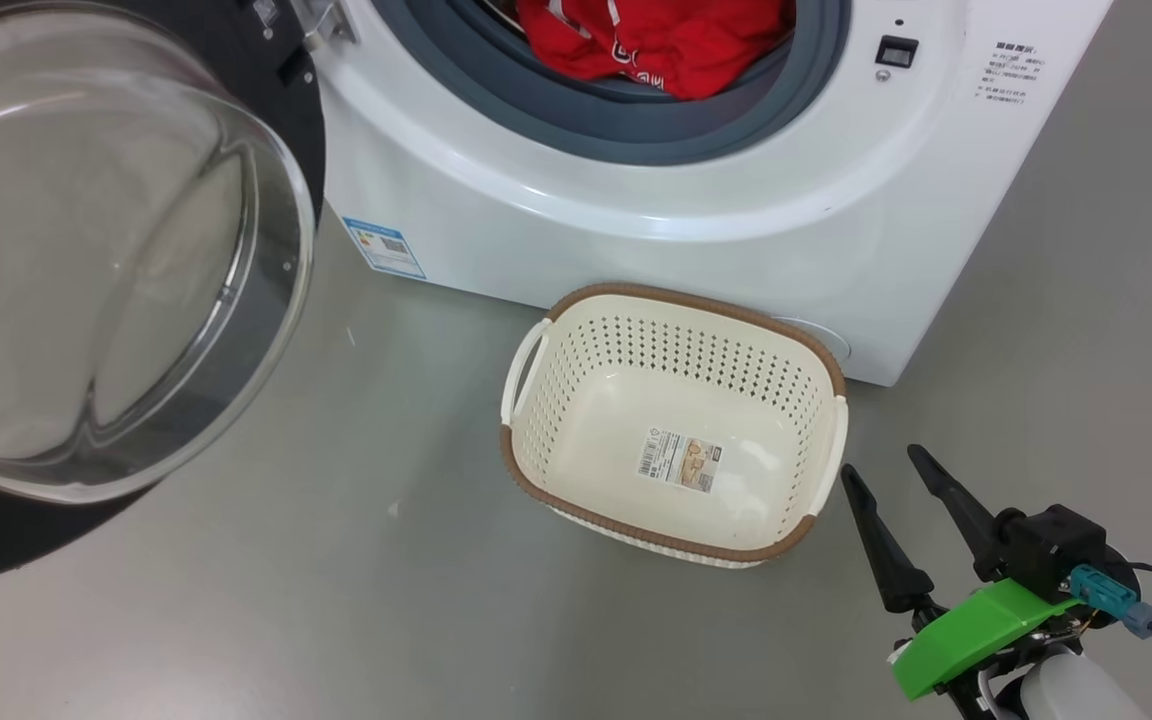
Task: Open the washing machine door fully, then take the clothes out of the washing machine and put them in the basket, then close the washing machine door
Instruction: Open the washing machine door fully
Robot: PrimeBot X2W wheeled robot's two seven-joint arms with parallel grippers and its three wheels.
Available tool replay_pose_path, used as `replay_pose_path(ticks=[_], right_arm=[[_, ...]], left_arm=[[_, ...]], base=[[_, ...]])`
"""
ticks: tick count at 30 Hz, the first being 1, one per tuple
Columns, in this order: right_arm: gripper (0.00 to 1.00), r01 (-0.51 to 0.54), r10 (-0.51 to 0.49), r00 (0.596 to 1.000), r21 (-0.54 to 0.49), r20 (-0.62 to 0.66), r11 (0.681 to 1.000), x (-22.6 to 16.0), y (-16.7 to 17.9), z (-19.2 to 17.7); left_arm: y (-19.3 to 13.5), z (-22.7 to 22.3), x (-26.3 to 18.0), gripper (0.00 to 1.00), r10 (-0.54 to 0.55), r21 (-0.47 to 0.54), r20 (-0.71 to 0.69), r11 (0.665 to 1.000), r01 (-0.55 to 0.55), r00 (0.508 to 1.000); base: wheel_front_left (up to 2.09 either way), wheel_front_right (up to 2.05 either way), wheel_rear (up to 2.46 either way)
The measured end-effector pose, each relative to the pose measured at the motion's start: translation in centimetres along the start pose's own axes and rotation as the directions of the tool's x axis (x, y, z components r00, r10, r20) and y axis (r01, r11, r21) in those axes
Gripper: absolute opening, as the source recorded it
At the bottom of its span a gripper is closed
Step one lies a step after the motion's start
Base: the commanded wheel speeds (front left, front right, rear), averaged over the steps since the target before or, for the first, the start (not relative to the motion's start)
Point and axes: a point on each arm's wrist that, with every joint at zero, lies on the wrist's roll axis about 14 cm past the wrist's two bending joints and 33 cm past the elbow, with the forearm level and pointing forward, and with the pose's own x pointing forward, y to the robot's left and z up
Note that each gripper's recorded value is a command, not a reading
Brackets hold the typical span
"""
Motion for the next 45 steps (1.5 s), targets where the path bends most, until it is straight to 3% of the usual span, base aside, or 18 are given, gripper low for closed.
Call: replay_pose_path(ticks=[20,39,40,42,43,44,45], right_arm=[[1.00,0.014,-0.014,1.000,0.000,0.012,1.000,0.8,-0.8,0.3],[1.00,-0.008,0.010,0.998,-0.022,0.066,1.000,0.4,0.8,2.6],[1.00,-0.009,0.011,0.997,-0.024,0.070,1.000,0.4,0.9,2.8],[1.00,-0.009,0.011,0.997,-0.028,0.079,1.000,0.2,1.1,3.2],[1.00,-0.007,0.010,0.997,-0.027,0.083,1.000,0.0,1.1,3.3],[1.00,-0.005,0.007,0.996,-0.025,0.086,1.000,-0.2,1.2,3.4],[1.00,-0.001,0.003,0.996,-0.023,0.087,1.000,-0.4,1.2,3.4]], left_arm=[[0.8,-0.3,2.1,0.00,0.037,0.020,-0.041,0.999,-0.036,0.998],[-1.3,-1.3,-1.2,0.00,-0.063,-0.028,-0.039,0.998,0.062,0.997],[-1.5,-1.5,-1.6,0.05,-0.073,-0.030,-0.039,0.997,0.071,0.997],[-2.0,-1.8,-2.4,0.33,-0.090,-0.040,-0.039,0.995,0.089,0.995],[-2.3,-2.0,-3.0,0.40,-0.101,-0.047,-0.039,0.994,0.099,0.994],[-2.5,-2.2,-3.5,0.59,-0.107,-0.055,-0.039,0.993,0.105,0.993],[-2.6,-2.5,-4.0,0.89,-0.111,-0.062,-0.042,0.992,0.109,0.993]], base=[[0.00,0.00,0.00],[0.00,0.00,0.00],[0.00,0.00,0.00],[0.00,0.00,0.00],[0.00,0.00,0.00],[0.00,0.00,0.00],[0.00,0.00,0.00]])
